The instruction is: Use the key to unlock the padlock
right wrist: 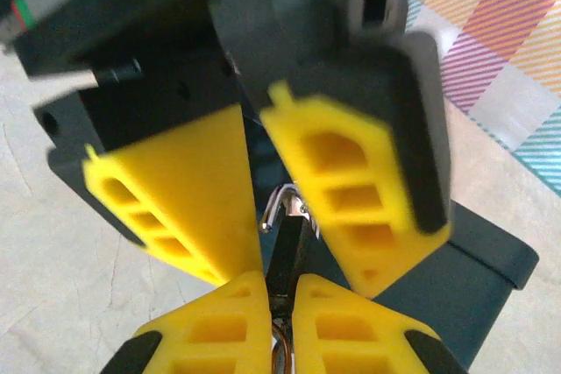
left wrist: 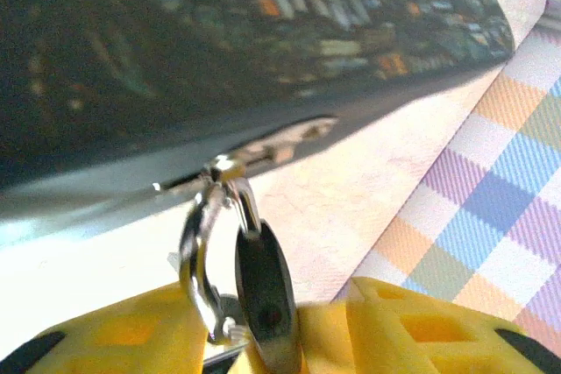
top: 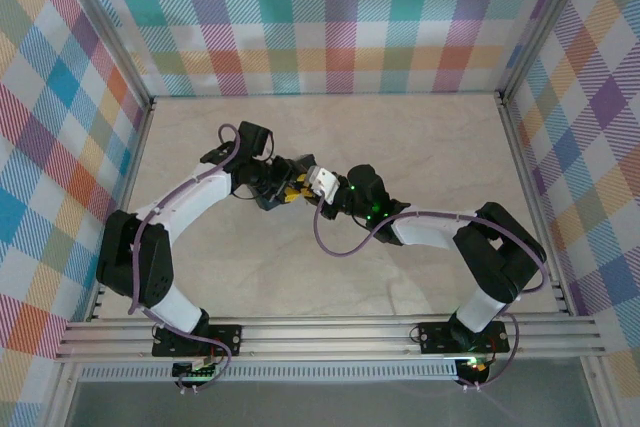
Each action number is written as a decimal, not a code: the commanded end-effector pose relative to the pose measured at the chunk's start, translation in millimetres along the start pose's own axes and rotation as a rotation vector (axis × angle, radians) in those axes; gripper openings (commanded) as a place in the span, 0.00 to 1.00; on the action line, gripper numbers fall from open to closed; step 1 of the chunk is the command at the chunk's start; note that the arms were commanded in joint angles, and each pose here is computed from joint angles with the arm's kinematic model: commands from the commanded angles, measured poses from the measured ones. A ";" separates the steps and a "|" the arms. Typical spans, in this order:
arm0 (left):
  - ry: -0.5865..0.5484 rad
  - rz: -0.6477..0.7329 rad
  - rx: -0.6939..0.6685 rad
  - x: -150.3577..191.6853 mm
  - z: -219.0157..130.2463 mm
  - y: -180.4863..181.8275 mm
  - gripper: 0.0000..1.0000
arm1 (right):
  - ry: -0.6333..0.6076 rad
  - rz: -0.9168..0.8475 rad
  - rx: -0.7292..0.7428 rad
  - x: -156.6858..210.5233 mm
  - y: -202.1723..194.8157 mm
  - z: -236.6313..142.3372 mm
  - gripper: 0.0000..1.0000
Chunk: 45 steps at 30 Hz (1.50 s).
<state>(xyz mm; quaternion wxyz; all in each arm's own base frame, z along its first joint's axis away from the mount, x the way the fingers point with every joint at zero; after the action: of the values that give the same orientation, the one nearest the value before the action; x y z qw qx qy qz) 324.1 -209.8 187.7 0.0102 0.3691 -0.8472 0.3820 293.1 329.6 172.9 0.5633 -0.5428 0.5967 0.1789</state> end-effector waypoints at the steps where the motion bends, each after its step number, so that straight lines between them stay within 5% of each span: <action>1: -0.048 0.055 0.023 8.0 -28.7 -14.2 0.58 | 0.029 0.039 0.006 4.2 -1.0 1.5 0.03; 9: -0.187 0.059 -0.043 -11.4 -58.8 -1.4 0.64 | 0.044 0.137 0.023 9.4 -8.0 -1.8 0.02; 17: -0.394 0.230 -0.284 -45.7 -77.9 22.9 0.64 | 0.124 0.284 0.002 35.4 1.8 5.3 0.02; 29: -0.490 0.387 -0.427 -102.9 -48.9 29.2 0.64 | 0.176 0.574 0.117 84.5 11.9 9.5 0.04; 45: -0.434 0.680 -0.405 -131.6 -3.9 10.8 0.66 | 0.297 0.557 -0.012 95.9 18.2 32.6 0.20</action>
<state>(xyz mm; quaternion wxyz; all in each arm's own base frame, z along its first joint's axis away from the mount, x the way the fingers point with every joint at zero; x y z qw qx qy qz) 398.7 -115.4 137.8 -0.2059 0.1628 -0.9618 0.0782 308.7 314.6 69.8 0.4022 -0.3743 0.8000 0.2409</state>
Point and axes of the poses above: each hand's point on the last joint's axis, 136 mm out from that joint toward the fingers, its own z axis out along the fingers, its own y axis along the line the jaws close on, x = y × z, the point moved 4 cm from there along -z, back along the fingers, and after that the axes turned 9 degrees about -z, right-handed, at the moved point
